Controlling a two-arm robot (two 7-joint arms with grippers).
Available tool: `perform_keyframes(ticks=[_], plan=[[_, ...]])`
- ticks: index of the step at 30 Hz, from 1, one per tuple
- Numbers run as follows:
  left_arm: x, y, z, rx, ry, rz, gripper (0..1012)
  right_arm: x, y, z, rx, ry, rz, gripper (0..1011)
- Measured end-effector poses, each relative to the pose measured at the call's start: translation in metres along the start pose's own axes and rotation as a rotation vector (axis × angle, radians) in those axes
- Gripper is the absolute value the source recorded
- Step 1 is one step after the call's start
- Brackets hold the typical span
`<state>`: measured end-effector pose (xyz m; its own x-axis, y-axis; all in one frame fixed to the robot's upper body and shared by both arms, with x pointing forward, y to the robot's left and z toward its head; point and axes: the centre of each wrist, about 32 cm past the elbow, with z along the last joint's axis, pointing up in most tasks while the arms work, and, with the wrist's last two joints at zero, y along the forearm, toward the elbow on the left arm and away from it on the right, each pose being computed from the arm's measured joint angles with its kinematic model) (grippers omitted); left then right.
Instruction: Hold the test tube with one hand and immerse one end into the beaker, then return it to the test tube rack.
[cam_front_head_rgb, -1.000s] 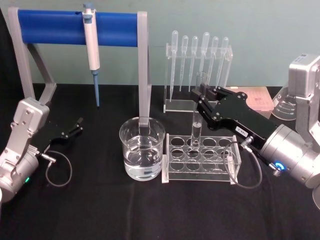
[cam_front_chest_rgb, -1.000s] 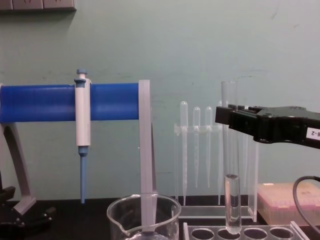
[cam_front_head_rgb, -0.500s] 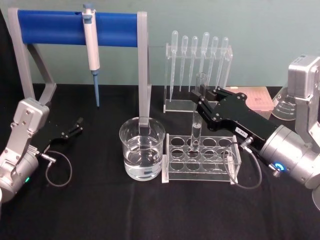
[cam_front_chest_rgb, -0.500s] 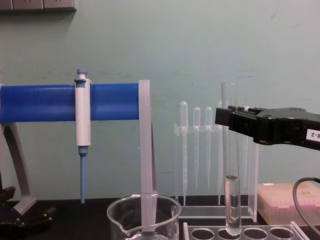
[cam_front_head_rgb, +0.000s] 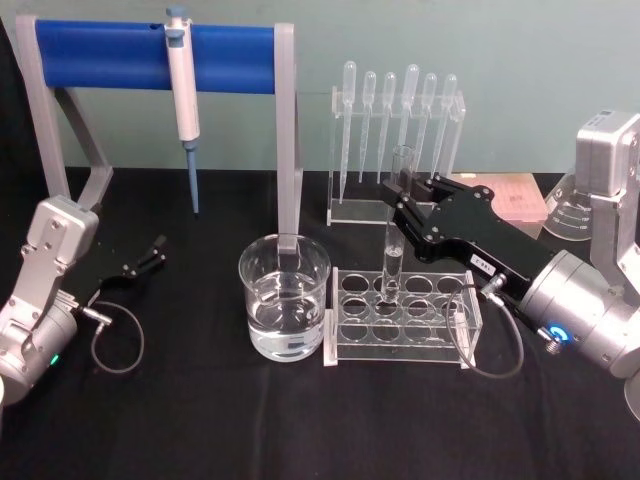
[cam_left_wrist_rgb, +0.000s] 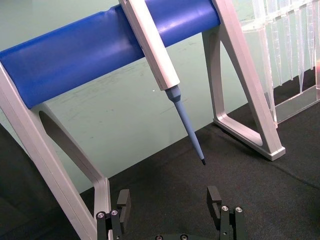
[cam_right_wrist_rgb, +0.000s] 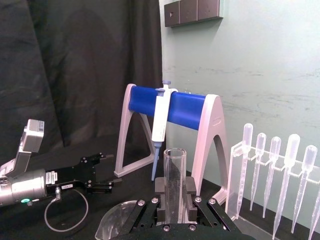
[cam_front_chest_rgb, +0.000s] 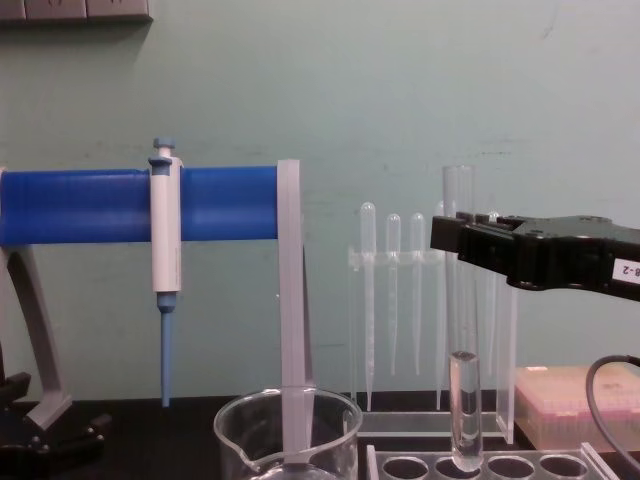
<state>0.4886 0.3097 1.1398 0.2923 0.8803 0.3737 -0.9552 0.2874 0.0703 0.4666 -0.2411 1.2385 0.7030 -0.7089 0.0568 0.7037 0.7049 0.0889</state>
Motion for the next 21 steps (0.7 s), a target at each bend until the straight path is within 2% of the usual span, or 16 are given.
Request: perform_keyframes(ticks=[21], plan=[[0.0, 0.0, 0.0, 0.0, 0.0, 0.0, 1000, 0.0, 0.0, 0.0, 0.0, 0.0, 0.0, 223]])
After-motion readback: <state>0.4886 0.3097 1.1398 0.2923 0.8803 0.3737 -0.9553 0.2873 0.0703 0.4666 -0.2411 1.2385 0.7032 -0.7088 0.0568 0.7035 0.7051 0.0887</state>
